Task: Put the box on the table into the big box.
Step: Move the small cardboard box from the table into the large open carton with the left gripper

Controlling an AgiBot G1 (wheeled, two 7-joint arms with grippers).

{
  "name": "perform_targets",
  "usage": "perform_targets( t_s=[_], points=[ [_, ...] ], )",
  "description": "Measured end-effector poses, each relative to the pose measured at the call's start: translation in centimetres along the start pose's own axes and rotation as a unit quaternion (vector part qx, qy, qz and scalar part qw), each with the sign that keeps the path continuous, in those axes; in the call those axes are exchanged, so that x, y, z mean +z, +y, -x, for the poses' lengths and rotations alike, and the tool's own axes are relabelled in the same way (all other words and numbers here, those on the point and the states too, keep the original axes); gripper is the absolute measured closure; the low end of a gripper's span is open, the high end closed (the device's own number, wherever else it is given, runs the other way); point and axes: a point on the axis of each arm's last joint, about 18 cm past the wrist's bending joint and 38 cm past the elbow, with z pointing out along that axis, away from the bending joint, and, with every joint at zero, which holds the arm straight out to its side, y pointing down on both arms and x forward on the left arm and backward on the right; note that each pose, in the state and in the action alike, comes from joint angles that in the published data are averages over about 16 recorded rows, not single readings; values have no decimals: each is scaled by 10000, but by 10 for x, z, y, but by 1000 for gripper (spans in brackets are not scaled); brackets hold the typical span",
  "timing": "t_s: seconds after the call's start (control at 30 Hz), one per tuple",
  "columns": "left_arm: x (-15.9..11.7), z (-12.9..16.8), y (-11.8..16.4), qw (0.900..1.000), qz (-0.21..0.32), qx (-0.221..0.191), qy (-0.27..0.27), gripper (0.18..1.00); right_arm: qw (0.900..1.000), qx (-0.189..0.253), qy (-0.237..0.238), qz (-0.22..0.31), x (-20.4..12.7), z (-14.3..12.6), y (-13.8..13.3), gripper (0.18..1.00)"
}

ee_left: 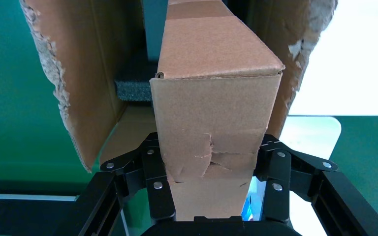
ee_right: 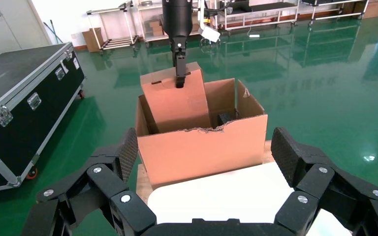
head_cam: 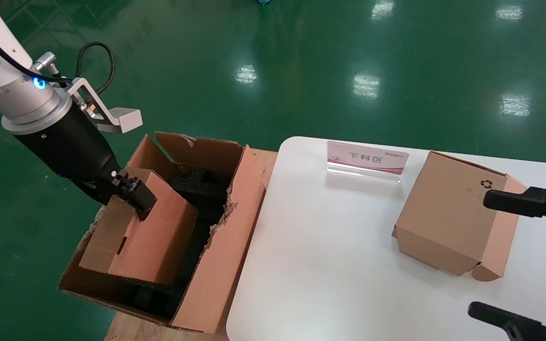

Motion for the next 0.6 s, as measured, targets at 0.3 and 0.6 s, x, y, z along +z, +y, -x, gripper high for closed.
perform_targets(
  t_s=[0.3, 0.6],
  points=[
    [10, 5, -6, 9998, -16, -164, -94, 825, 10000, 0, 0, 0, 0, 0, 0, 184],
    [25, 12, -9, 9993, -1, -264, -258, 825, 10000, 0, 0, 0, 0, 0, 0, 184]
  ],
)
